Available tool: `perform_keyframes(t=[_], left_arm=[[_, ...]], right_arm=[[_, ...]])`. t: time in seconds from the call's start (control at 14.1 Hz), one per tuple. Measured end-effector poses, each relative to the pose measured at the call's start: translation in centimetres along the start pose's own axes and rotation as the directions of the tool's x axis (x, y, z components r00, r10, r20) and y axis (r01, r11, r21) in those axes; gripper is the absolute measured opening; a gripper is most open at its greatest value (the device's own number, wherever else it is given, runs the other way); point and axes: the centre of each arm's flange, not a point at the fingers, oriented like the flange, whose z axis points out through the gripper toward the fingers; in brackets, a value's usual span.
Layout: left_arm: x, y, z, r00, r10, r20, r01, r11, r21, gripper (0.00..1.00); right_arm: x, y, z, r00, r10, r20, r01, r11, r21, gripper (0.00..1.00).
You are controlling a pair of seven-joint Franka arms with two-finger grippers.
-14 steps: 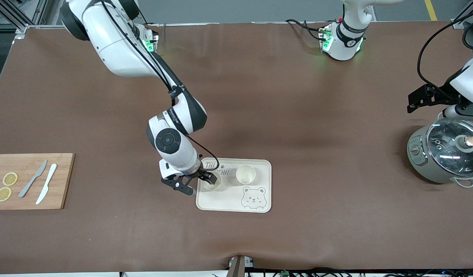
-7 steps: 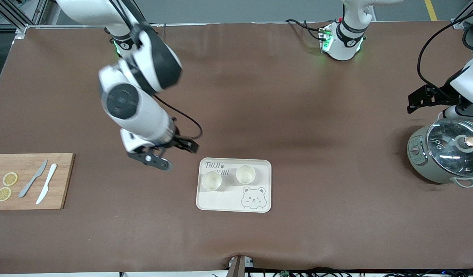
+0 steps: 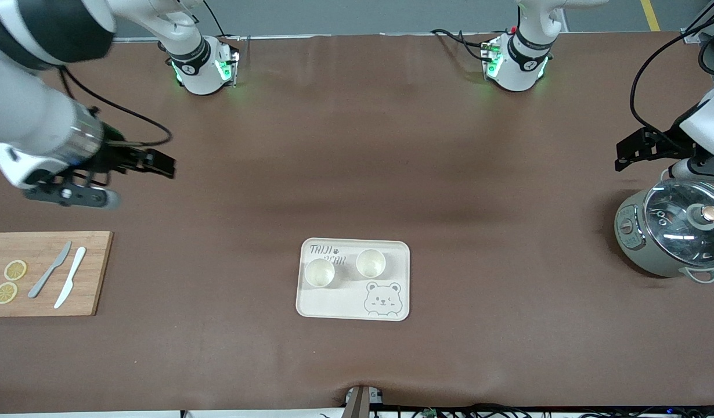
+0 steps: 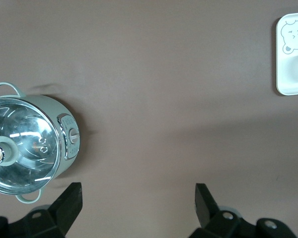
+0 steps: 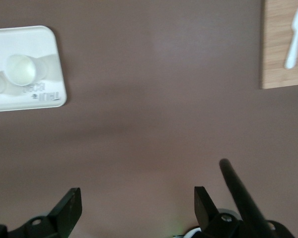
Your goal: Place white IKEA cup upright on tray with both arms
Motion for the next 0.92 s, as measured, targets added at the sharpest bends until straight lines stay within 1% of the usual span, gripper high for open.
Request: perform_keyframes(t=[0.28,0.43,0.57,0.71,0.92], left_arm=[[0.0,0.0,0.0,1.0,0.0,0.0,0.0,1.0,0.0,1.0],[0.0,0.0,0.0,1.0,0.0,0.0,0.0,1.0,0.0,1.0],[0.0,0.0,0.0,1.0,0.0,0.0,0.0,1.0,0.0,1.0],[0.0,0.0,0.0,1.0,0.0,0.0,0.0,1.0,0.0,1.0],[0.0,0.0,0.0,1.0,0.0,0.0,0.0,1.0,0.0,1.0]], right_arm=[[0.6,5.5,0.2,1.0,-0.005,-0.013,0.005,1.0,-0.028,1.0],[0.9,7.1,1.6,0.999,-0.005,-0.036,0.004,1.0,-0.027,1.0],[0.7,8.0,3.7,0.998,-0.03,-0.058,0.028,0.999,-0.034,1.0],[0.1,8.5,4.7,0.998,-0.035,-0.055,0.032,0.999,-0.038,1.0],[-0.4,8.6,4.8,0.998,-0.036,-0.056,0.034,0.999,-0.04,1.0]])
